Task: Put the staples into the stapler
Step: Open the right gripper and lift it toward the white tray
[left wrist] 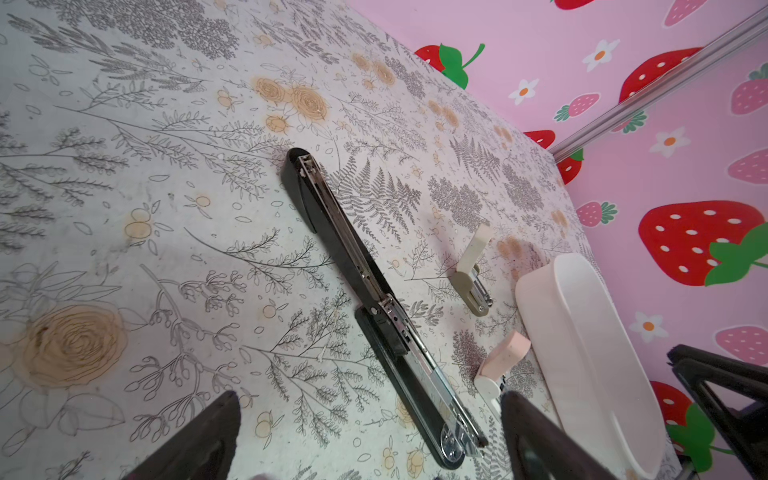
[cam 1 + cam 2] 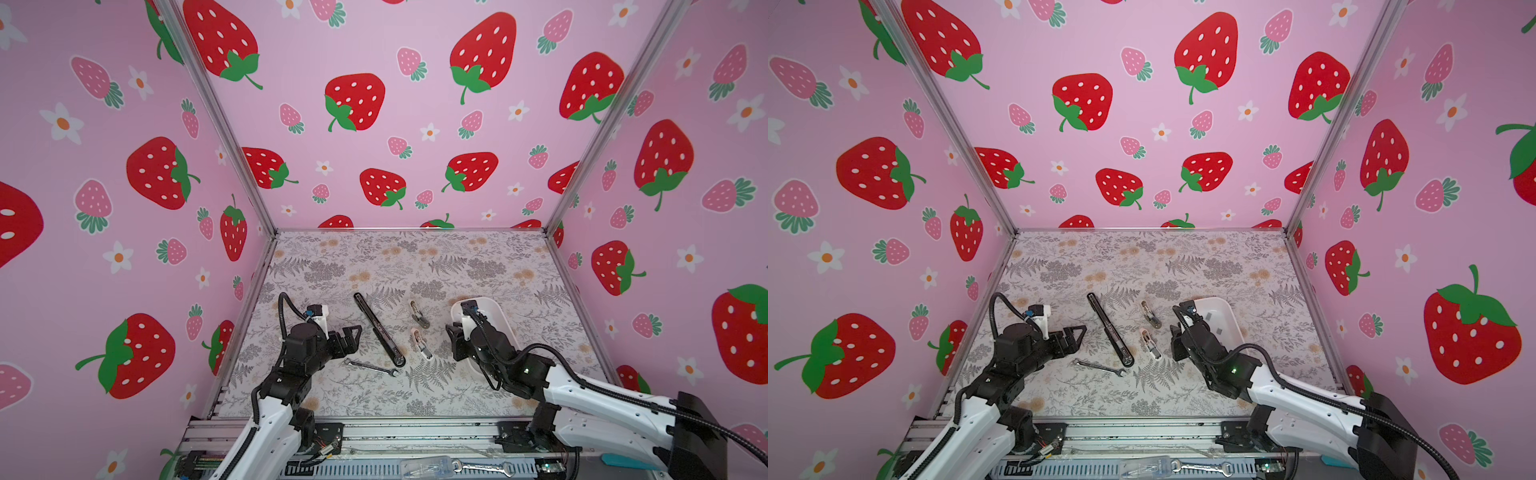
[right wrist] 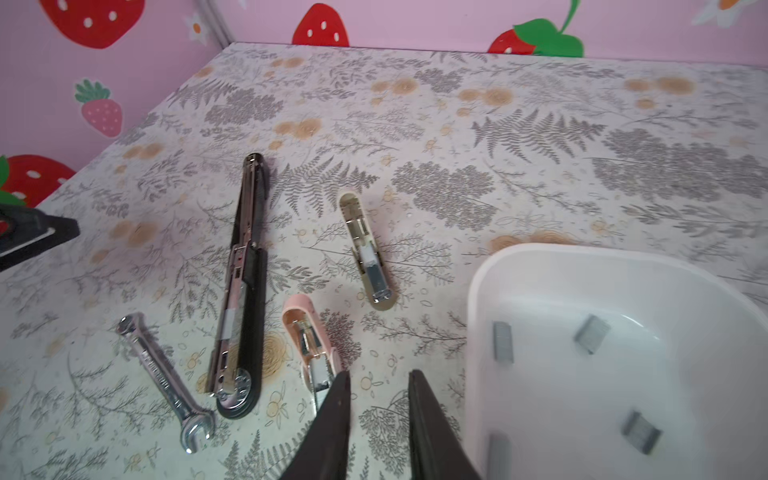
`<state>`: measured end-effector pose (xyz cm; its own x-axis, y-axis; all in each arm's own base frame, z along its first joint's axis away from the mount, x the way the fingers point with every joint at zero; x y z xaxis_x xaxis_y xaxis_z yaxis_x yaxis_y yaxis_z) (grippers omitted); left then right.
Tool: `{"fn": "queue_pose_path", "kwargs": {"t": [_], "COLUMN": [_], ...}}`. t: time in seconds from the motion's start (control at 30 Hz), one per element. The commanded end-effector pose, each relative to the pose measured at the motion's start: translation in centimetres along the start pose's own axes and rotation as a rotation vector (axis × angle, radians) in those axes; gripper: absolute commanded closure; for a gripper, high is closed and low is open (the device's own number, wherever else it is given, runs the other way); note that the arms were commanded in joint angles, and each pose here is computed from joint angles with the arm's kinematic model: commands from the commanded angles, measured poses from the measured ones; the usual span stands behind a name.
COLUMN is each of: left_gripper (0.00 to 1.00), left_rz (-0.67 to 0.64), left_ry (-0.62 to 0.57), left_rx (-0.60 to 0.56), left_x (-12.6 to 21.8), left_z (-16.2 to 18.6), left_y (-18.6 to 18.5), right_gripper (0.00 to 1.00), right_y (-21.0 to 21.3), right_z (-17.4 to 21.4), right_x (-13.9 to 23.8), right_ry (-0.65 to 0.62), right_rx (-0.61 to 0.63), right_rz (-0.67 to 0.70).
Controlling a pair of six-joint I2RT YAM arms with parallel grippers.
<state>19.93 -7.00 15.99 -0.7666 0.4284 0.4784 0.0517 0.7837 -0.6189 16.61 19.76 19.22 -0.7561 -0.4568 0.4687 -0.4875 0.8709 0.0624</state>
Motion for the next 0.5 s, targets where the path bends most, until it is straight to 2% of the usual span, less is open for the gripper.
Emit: {"fn": "queue_pose_path", "kwargs": {"t": [0.0, 0.13, 0.23, 0.3, 0.47], "left_gripper": [0.01, 0.01, 0.01, 0.01, 0.01], "left_rz": [0.067, 0.000, 0.062, 0.058, -0.033], "left_ry": [-0.084, -0.143, -0.182, -0.195, -0.239], "left_rx": [-0.017, -0.056, -0.110, -0.138, -0.234], "left_x": [-0.7, -1.8, -2.8, -3.3, -3.4], "left_z": [-1.8, -3.4, -4.4, -4.9, -5.6], "left_y": [-1.0, -0.8, -1.5, -1.7, -1.0], "right_gripper": [0.73, 0.74, 0.81, 0.83, 0.81], "right_y": [-3.2, -5.9, -8.3, -9.3, -10.3], "right_z": [-0.1, 0.2, 0.8, 1.2, 1.4], "right_x": [1.2, 1.0, 0.3, -0.4, -2.2], "right_ry": [0.034, 0.083, 0.144, 0.185, 0.234], "right_rx": [-0.070, -0.116, -0.158, -0.188, -0.218], "right_rz": [0.171, 0.248, 0.314, 0.328, 0.281]}}
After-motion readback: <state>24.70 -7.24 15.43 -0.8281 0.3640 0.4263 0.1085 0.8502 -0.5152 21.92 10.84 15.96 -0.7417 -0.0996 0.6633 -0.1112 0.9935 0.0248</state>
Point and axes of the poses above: each gripper's point midway between its finger pads, its own x axis back along the fingers, its own y axis along the line the jaws close on, z = x × y, the point moved 7 cm from there along x, back along the fingers, and after that the axes turned 6 degrees about x, right-handed, at the moved point
